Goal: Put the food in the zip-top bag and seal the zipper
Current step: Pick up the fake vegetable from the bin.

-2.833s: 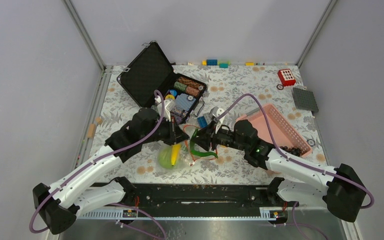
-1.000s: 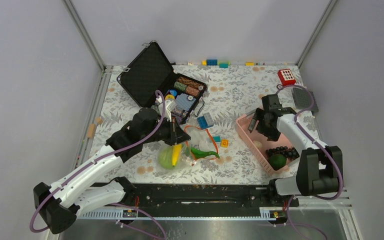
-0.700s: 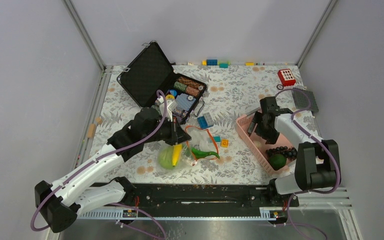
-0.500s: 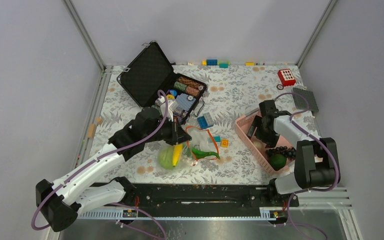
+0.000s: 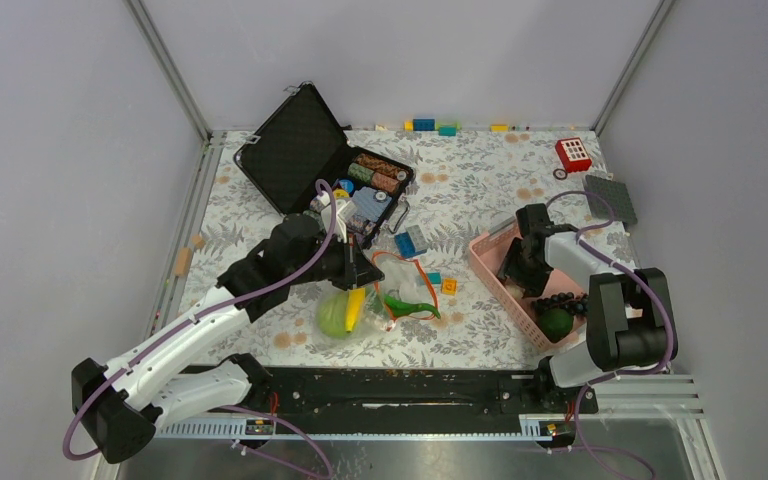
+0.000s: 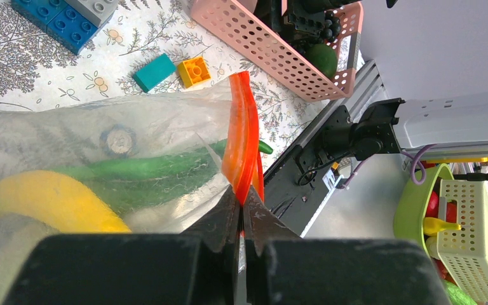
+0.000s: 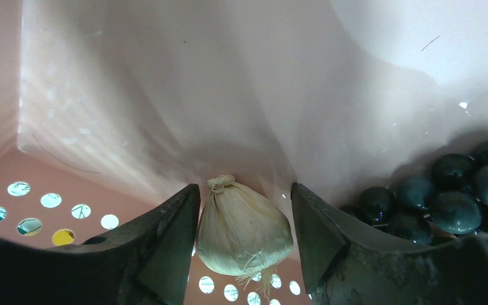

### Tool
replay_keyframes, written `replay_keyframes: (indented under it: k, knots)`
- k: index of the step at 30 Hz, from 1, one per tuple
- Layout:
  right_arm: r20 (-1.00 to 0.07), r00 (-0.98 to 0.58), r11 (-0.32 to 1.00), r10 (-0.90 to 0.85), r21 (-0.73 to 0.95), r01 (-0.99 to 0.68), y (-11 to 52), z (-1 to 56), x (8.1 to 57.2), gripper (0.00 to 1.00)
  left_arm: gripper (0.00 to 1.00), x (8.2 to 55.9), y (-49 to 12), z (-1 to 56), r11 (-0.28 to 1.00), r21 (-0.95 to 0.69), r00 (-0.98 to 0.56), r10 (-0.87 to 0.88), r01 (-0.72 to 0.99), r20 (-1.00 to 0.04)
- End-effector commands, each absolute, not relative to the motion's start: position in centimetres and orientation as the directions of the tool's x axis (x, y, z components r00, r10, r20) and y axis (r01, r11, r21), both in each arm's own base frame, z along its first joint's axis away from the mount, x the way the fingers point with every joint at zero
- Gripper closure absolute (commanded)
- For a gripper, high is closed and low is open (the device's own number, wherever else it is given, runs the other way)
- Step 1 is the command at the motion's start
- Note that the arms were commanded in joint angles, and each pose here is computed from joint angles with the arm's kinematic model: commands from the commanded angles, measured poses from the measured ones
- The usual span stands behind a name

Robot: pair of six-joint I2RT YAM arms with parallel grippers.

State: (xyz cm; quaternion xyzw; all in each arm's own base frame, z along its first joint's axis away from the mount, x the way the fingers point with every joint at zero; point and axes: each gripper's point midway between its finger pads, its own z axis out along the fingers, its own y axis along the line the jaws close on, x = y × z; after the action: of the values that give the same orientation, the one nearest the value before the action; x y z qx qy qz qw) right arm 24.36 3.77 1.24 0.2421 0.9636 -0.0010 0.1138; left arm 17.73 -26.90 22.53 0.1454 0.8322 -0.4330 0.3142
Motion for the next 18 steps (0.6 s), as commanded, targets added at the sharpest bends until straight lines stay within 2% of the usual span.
replay_keyframes:
  k: [1,10,14,18]
  knots:
    - [-0.221,-0.848,0.876,0.482,0.092,0.474,4.2,1.5,24.5,0.41,1.0,17.8,-27.4,24.3,0.538,-0.627,-0.722,-0.048,0.564,-0.691]
    - [-0.258,-0.835,0.873,0.485,0.1,0.477,4.0,2.3,24.7,0.63,1.0,17.7,-27.4,24.1,0.534,-0.632,-0.726,-0.05,0.561,-0.686]
    - [-0.281,-0.832,0.877,0.479,0.112,0.467,4.0,3.2,24.8,0.66,1.0,17.7,-27.3,24.1,0.535,-0.632,-0.726,-0.05,0.56,-0.686]
    - [-0.353,-0.811,0.882,0.466,0.115,0.457,3.3,5.7,25.0,0.67,1.0,17.7,-27.4,24.2,0.533,-0.632,-0.725,-0.05,0.563,-0.687]
